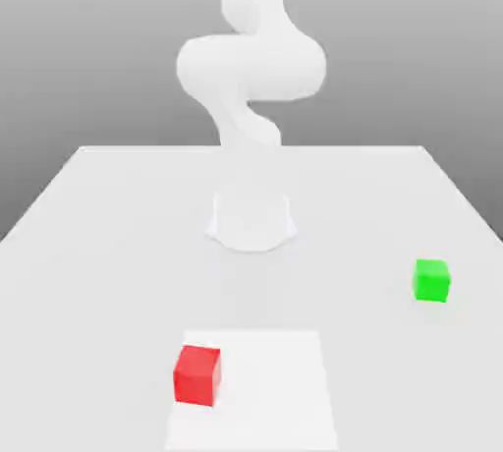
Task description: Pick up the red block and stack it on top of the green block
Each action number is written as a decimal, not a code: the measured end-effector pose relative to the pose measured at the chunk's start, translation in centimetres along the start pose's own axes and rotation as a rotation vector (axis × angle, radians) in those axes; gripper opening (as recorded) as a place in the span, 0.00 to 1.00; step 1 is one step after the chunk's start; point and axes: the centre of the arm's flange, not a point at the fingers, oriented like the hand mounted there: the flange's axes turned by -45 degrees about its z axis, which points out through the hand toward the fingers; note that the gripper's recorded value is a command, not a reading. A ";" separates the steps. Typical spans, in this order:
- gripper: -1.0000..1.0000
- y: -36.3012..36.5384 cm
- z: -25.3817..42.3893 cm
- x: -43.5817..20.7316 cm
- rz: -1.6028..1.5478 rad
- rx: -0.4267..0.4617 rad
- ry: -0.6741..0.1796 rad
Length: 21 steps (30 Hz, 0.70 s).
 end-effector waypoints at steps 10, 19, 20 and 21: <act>0.50 3.3 21.2 -8.2 0.058 -0.030 -0.334; 0.50 6.2 33.9 -22.5 0.118 -0.058 -0.629; 0.50 6.5 34.8 -24.3 0.125 -0.061 -0.662; 0.50 6.6 35.7 -26.0 0.129 -0.063 -0.688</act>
